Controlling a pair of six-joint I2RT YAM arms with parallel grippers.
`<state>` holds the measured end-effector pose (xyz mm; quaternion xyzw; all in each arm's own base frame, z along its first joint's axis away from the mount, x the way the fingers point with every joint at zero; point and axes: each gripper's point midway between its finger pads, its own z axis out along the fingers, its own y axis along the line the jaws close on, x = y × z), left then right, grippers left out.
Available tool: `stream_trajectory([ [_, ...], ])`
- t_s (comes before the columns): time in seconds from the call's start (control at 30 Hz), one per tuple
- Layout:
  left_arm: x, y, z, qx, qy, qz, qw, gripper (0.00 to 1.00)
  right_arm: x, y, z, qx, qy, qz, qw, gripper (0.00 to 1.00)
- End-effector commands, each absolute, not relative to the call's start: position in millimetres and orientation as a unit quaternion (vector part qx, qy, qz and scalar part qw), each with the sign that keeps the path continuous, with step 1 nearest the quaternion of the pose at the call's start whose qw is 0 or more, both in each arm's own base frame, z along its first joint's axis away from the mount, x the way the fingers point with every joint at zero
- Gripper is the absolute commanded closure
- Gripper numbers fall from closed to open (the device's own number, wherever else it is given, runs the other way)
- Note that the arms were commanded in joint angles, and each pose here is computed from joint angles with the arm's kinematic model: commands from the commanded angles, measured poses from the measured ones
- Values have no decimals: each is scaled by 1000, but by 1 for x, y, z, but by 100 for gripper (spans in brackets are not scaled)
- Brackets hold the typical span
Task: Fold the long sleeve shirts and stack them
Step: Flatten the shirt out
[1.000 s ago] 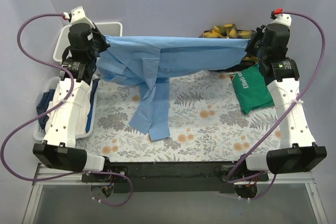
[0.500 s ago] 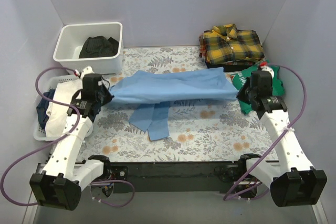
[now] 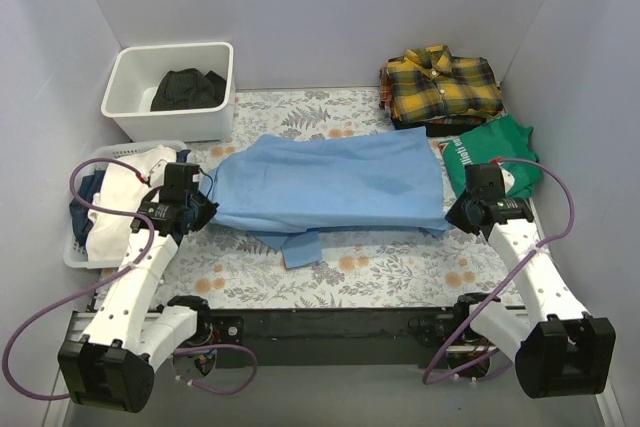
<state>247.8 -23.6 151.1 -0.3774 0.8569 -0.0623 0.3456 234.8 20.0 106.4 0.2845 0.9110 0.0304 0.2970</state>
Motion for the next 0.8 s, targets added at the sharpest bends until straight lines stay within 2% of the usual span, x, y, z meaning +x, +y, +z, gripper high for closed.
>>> stream_trajectory([
  [0.0, 254, 11, 191, -421, 805, -14, 417, 100, 249, -13, 128, 318, 886, -40, 336, 99],
  [0.13, 260, 20, 226, -417, 776, -17, 473, 100, 268, -23, 158, 317, 860, -49, 398, 99],
  [0.2, 267, 14, 225, -394, 787, -26, 474, 100, 273, -23, 160, 311, 858, -46, 405, 99],
  [0.3, 289, 8, 218, -377, 798, -27, 469, 100, 284, -16, 153, 294, 872, -32, 391, 99],
  [0.43, 341, -8, 203, -343, 826, -33, 447, 100, 314, -1, 125, 264, 908, 4, 324, 99],
  [0.5, 361, -13, 196, -329, 837, -33, 436, 100, 341, 1, 134, 257, 910, 16, 325, 99],
  [0.53, 382, -16, 187, -316, 846, -30, 428, 100, 352, 3, 116, 249, 922, 15, 296, 99],
  [0.57, 392, -18, 185, -311, 849, -31, 426, 100, 373, 4, 130, 245, 918, 22, 311, 99],
  [0.63, 416, -17, 178, -309, 853, -30, 419, 100, 392, 7, 109, 226, 932, 24, 283, 99],
  [0.7, 427, -21, 170, -304, 858, -40, 412, 100, 415, 8, 118, 219, 931, 26, 291, 99],
  [0.73, 434, -23, 171, -300, 857, -51, 417, 100, 416, 7, 112, 218, 936, 20, 275, 85],
  [0.77, 439, -27, 162, -290, 864, -58, 407, 100, 419, 8, 116, 210, 936, 16, 281, 77],
])
